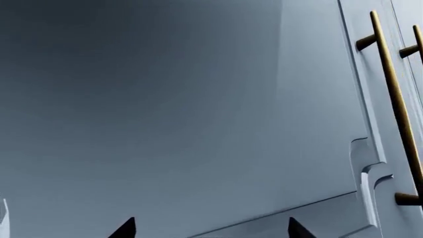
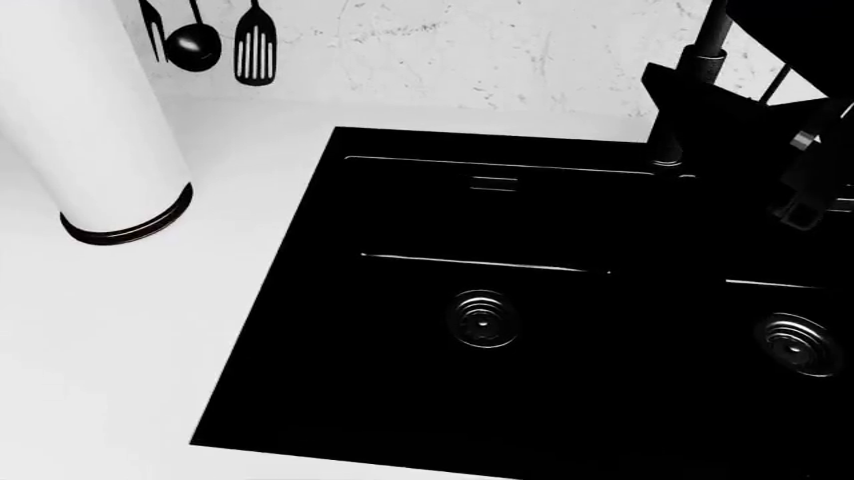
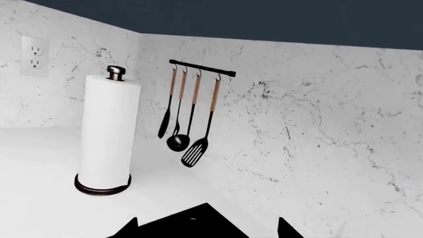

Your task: Pick the brussel sprout, mango from the counter and place them in the cabinet. Then close the cabinet.

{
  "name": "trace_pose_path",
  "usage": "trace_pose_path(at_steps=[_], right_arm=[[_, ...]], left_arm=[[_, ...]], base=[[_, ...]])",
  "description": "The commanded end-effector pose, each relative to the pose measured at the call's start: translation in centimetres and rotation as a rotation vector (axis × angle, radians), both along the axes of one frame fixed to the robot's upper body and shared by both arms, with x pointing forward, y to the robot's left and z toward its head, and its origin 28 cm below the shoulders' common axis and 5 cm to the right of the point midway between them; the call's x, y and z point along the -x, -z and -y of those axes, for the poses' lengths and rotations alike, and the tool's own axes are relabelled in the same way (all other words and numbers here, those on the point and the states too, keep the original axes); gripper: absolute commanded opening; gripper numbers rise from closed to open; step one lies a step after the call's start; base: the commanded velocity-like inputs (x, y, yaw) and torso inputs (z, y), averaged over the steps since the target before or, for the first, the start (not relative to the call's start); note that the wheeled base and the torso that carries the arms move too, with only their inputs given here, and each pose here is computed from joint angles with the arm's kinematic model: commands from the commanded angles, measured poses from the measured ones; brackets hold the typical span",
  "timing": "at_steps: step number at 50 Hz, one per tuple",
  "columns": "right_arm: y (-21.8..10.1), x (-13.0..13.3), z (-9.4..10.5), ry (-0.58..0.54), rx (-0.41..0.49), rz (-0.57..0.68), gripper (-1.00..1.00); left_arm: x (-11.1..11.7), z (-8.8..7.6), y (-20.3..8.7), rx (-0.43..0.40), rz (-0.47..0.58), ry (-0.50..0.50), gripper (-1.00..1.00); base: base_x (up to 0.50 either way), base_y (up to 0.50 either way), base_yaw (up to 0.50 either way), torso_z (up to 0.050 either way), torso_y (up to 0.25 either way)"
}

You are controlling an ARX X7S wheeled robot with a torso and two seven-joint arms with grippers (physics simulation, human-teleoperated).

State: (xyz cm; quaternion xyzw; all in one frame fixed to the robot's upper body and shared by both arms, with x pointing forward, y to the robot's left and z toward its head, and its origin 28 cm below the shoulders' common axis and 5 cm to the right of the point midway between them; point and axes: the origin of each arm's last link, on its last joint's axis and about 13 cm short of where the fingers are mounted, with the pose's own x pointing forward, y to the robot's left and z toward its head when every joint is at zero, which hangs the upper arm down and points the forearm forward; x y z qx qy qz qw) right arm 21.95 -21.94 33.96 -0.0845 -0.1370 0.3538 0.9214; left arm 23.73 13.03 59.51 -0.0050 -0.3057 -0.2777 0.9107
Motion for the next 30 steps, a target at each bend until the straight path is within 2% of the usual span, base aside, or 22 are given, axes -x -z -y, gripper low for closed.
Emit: trace_pose_path(at_steps=[1,30], right_arm=[[-0.08,0.07,-0.05,-0.002,0.000,0.006,1.00],[0.13,0.13,-0.04,-0.001,-0.003,0.005,1.00]], left_arm=[[-0.14,2.96,1.26,-0.060,-0.098,0.143,1.00],[-0.17,2.87,1.84,-0.041,-0.100,0.158,1.00]], base=[[0.01,0.00,-0.01,0.000,-0.012],[0.01,0.00,-0.01,0.001,-0.015]])
